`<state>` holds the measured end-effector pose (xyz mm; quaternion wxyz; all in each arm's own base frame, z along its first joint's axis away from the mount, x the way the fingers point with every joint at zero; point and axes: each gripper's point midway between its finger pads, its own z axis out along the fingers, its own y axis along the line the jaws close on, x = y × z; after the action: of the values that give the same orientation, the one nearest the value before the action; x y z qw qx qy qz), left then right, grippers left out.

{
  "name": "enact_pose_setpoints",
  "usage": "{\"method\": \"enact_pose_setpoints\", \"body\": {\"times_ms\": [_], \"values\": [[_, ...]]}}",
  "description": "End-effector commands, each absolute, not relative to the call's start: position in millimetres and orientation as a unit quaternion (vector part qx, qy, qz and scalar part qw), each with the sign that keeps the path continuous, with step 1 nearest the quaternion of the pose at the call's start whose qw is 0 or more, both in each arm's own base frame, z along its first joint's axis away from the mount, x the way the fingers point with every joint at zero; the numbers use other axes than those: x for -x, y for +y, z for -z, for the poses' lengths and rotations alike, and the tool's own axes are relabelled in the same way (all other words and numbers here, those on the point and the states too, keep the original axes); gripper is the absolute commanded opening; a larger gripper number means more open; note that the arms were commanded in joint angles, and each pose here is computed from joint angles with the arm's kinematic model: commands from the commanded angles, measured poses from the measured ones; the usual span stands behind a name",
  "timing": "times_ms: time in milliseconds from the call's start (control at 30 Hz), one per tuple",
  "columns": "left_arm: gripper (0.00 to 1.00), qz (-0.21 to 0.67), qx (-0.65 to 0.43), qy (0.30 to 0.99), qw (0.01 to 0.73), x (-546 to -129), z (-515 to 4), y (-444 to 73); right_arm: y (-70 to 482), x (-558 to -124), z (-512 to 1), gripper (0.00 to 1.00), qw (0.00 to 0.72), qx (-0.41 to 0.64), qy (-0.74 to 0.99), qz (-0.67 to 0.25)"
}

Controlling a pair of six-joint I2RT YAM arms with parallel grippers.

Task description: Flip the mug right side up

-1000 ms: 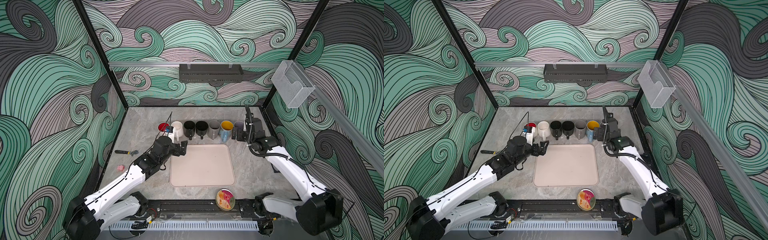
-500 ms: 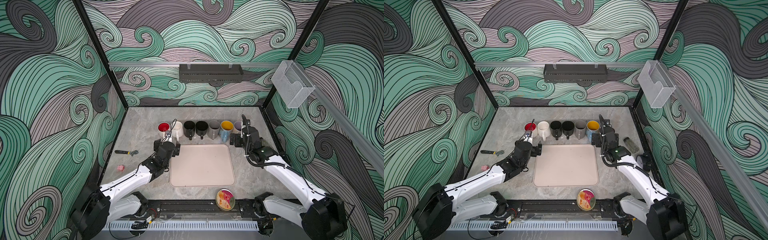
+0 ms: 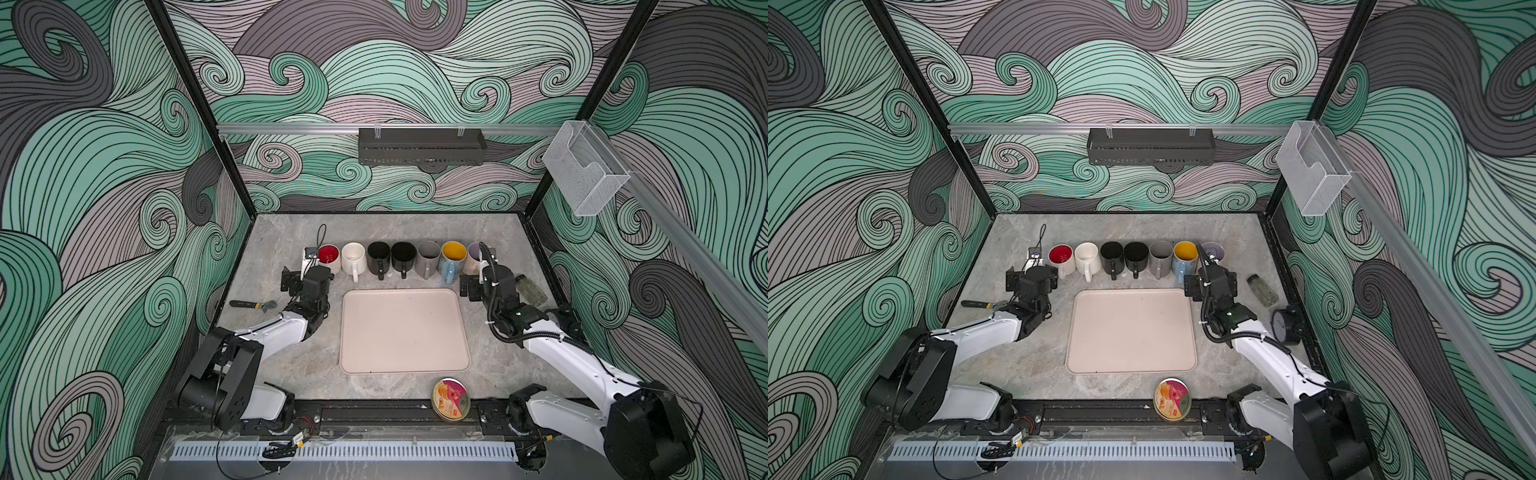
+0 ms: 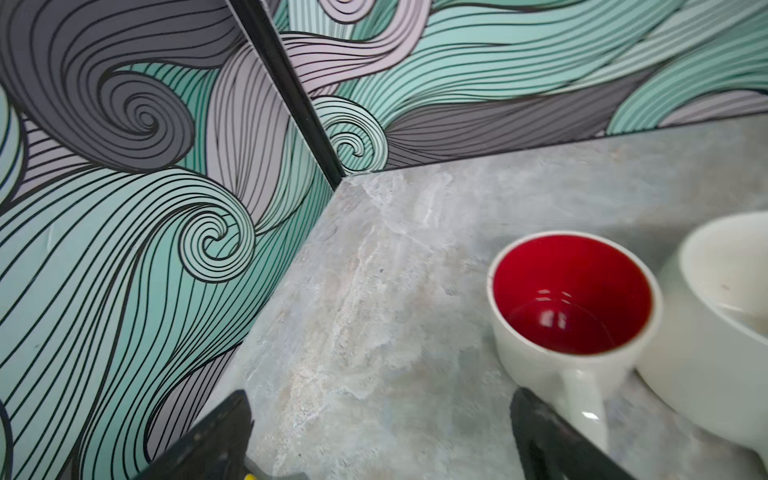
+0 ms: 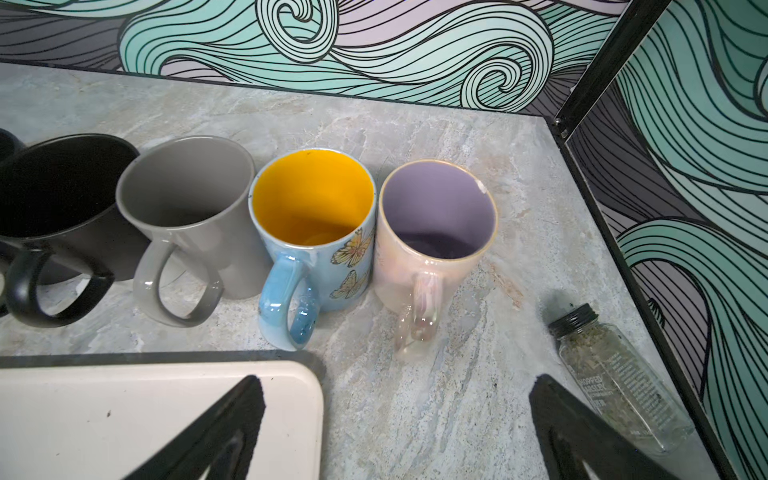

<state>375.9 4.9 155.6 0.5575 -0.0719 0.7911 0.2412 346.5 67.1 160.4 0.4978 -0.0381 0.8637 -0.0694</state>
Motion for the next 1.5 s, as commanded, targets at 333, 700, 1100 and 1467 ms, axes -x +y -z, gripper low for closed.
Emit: {"method": "enact_pose_setpoints", "body": {"times_ms": [333, 700, 1100, 1467], "values": [[0.98, -0.129, 0.134, 0.803, 0.566, -357, -134, 47, 44, -366, -146, 1.0, 0.502, 0.025, 0.857, 0.115], [0.98, -0.127, 0.104, 0.806, 0.569, -383, -93, 50, 12, -392, -107, 0.99, 0.512, -0.034, 0.854, 0.088], [0.99, -0.13, 0.129, 0.825, 0.535, -390, -89, 59, -12, -375, -132, 0.99, 0.559, -0.062, 0.821, 0.102], [0.98, -0.126, 0.134, 0.827, 0.531, -389, -89, 60, -16, -395, -98, 1.0, 0.591, -0.041, 0.8, 0.095]]}}
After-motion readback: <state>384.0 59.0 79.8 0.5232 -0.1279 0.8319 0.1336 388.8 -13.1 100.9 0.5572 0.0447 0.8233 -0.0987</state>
